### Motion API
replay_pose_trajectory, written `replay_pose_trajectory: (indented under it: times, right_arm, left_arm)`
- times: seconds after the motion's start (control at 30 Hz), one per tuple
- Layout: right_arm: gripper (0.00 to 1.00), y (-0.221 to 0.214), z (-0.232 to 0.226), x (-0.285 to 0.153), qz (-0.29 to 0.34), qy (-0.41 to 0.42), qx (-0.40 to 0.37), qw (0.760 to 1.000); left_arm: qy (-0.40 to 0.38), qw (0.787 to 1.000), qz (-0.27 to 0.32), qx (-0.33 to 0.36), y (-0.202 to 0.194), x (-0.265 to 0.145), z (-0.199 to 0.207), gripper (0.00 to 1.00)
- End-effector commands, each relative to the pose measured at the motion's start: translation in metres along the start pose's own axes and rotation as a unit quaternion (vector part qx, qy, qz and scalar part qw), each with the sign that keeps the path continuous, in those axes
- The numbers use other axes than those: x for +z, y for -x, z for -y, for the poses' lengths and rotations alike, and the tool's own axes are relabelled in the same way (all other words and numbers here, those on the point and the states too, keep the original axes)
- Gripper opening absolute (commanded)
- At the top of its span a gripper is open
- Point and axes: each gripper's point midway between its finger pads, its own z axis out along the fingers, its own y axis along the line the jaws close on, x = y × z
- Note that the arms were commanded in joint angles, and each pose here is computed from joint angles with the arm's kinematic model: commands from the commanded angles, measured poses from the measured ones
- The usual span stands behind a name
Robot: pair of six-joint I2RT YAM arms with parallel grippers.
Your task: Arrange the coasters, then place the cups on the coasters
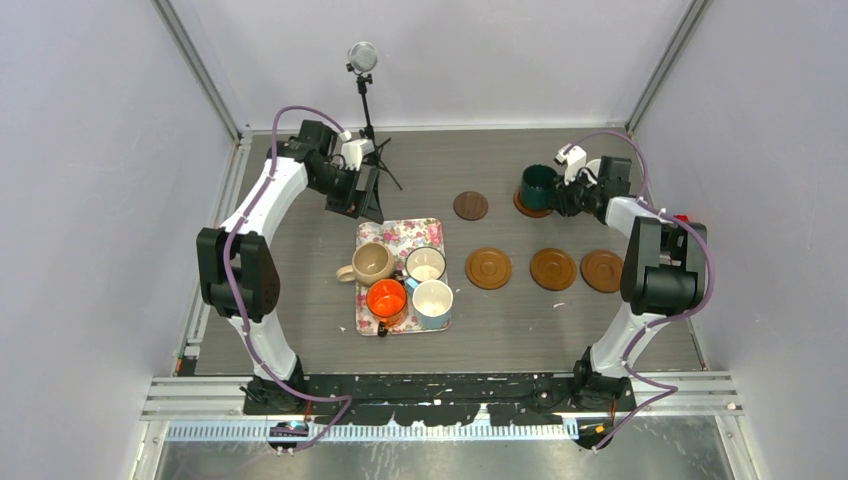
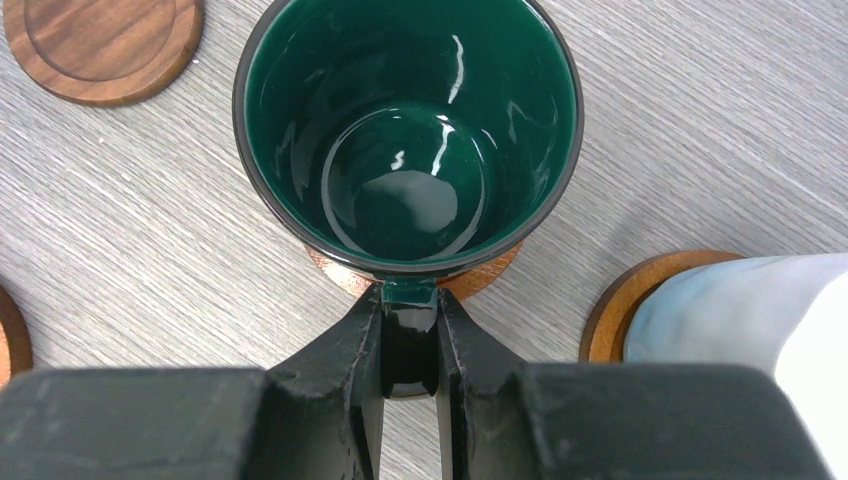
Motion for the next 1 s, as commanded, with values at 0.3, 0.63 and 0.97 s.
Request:
replay_pose_trajectory:
  times: [0.3,0.63,0.97]
  right_arm:
    - [0.54,0.016,0.009,-0.015,0.017,-0.005,-0.046,0.999]
    - [0.78,0.049,-0.002,-0.041,0.031,0.004,-0.035,0.999]
    - [0.79,0.104,-0.059,-0.062,0.047,0.048,-0.055,0.996]
  left_arm:
    - [0.003,1.000,0.014,0.011,0.003,-0.013,0.005,0.86]
    - [0.015,0.999,-0.008,0.039,-0.016,-0.023,0.007,0.88]
    - [0.003,0.993,-0.033,0.112,-0.048,-0.042,0.020,0.89]
